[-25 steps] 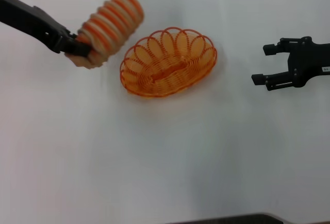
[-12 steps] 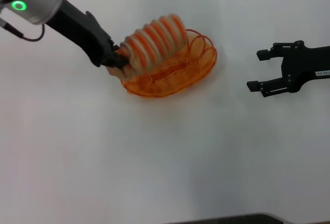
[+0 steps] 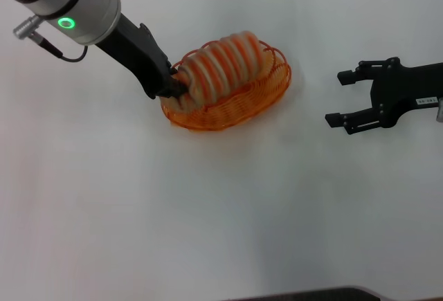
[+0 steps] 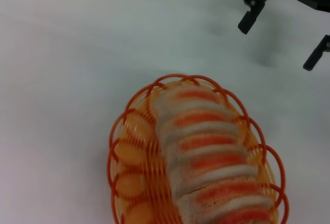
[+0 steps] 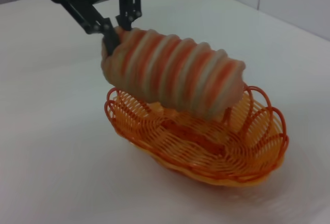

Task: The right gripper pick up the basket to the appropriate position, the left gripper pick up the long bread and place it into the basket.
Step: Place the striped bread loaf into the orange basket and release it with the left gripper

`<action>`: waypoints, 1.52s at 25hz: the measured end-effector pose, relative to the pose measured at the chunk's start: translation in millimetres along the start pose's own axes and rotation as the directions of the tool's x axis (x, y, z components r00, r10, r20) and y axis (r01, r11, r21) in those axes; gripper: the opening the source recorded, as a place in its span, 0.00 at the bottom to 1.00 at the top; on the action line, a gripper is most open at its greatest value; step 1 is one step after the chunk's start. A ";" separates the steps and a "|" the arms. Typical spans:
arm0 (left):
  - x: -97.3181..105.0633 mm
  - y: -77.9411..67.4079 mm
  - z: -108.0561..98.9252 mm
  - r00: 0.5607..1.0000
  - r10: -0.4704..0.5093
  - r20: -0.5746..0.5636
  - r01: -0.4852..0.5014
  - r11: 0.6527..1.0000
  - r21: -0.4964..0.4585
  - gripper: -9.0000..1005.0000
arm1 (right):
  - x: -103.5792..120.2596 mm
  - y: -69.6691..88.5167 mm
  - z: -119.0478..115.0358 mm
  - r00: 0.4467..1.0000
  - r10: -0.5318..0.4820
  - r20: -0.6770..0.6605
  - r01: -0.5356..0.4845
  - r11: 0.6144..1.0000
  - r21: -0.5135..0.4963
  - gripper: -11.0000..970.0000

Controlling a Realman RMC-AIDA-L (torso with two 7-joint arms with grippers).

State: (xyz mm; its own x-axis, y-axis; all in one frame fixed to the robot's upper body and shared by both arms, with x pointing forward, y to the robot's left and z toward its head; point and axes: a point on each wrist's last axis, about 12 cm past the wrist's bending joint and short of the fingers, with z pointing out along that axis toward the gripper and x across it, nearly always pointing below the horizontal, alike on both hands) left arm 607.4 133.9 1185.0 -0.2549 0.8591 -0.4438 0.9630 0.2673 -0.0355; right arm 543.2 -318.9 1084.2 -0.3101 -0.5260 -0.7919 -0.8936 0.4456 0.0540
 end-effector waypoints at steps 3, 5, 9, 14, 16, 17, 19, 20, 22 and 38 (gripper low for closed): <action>-0.4 -0.7 4.2 1.000 0.009 -0.004 -0.009 1.000 -0.008 0.17 | -0.6 0.2 1.5 1.000 -0.003 -0.005 0.003 1.000 -0.003 0.95; -1.5 -1.5 6.7 1.000 0.017 -0.005 -0.017 1.000 -0.013 0.17 | -1.0 0.3 2.5 1.000 -0.004 -0.005 0.004 1.000 -0.003 0.95; -4.2 -2.4 11.1 0.999 0.034 -0.006 -0.034 0.999 -0.031 0.17 | -2.3 0.0 3.5 1.000 -0.006 -0.005 0.006 1.000 -0.004 0.95; -7.9 -6.0 16.4 0.998 0.057 -0.011 -0.057 0.998 -0.037 0.25 | -2.7 -0.5 3.6 1.000 -0.004 -0.005 0.004 1.000 -0.002 0.95; -9.2 -5.6 16.6 0.998 0.058 -0.004 -0.058 0.997 -0.047 0.29 | -2.9 -0.9 3.6 1.000 -0.003 -0.006 0.003 1.000 0.001 0.95; -9.5 -5.0 16.6 0.998 0.055 0.000 -0.055 0.997 -0.053 0.33 | -3.0 -1.1 3.6 1.000 -0.003 -0.006 0.003 1.000 0.002 0.95; -9.7 -3.2 17.0 0.999 0.040 0.012 -0.039 0.997 -0.070 0.42 | -3.0 -1.6 3.6 1.000 -0.003 -0.007 0.003 1.000 0.005 0.95; -9.6 -2.6 17.3 0.999 0.033 0.018 -0.031 0.997 -0.075 0.46 | -3.1 -1.9 3.6 1.000 -0.003 -0.007 0.003 1.000 0.007 0.95; -8.7 -1.5 17.7 0.999 0.024 0.029 -0.022 0.996 -0.086 0.54 | -3.4 -2.2 3.7 1.000 -0.004 -0.007 0.004 1.000 0.008 0.95; 54.3 -5.4 -16.8 0.924 -0.146 0.354 0.164 0.986 -0.023 0.79 | -10.1 -4.9 0.2 0.999 0.005 0.052 -0.006 0.999 0.032 0.95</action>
State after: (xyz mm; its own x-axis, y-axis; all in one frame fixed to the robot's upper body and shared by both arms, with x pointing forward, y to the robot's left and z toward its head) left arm 587.0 186.4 1176.2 -0.3445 0.6001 -0.7220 0.9058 0.4147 -0.0875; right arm 550.8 -315.6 1091.8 -0.2972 -0.4858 -0.8220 -0.8809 0.4716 0.0398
